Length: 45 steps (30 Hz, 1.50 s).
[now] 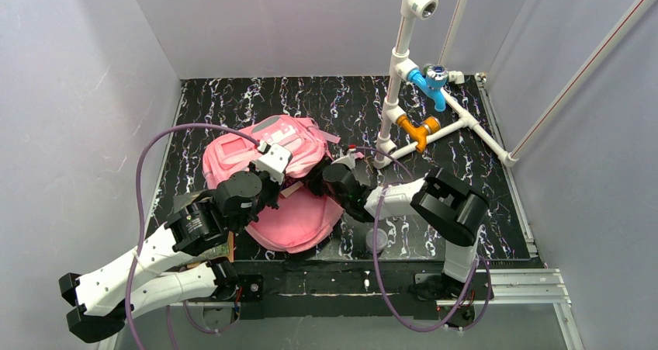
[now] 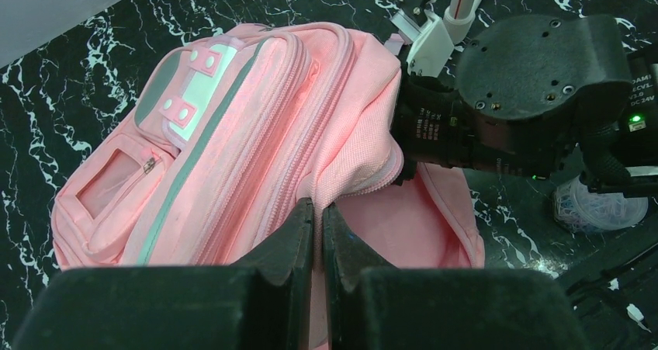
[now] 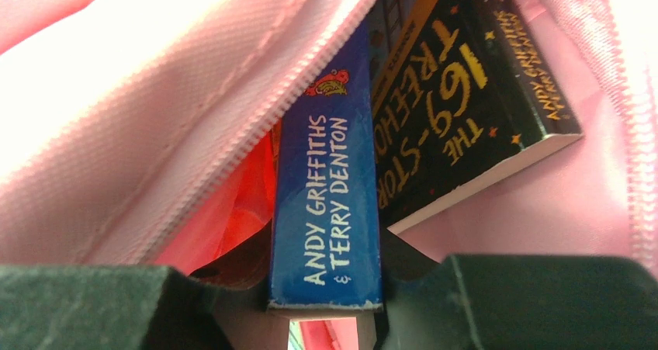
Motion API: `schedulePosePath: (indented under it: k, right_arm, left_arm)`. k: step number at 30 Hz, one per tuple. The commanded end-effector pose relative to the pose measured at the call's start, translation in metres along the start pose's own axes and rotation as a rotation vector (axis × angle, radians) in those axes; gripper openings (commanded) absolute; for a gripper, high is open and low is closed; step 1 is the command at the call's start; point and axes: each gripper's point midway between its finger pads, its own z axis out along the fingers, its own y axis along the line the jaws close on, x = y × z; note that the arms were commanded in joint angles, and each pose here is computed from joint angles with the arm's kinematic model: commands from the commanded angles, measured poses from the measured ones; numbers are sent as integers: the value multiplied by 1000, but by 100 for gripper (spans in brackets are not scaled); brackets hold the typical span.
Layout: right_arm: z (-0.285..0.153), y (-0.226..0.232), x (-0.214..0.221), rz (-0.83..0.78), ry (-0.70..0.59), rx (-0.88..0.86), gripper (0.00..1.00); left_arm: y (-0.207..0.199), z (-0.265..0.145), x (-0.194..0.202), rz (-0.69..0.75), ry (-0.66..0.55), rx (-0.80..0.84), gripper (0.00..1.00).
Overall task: Pack the student bag
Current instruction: Place the book in the student bag.
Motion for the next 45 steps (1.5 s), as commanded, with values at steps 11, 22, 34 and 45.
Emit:
schedulePosePath:
  k: [11,22,34,45]
  right_arm:
    - [26,17,-55,142,-313,-90,10]
    - [8,-22,-17,18,-80,25,64]
    - [-20,-42,-4,-73,20,105,62]
    - [17,6,-16,-97,-72,-37,29]
  left_arm:
    - [2,-6,-27,-30,-74,3,0]
    - [6,-5,-19,-20,-60,-16,0]
    - [9,-9,-18,-17,-58,-20,0]
    - [4,-8,-13,-30,-38,-1,0]
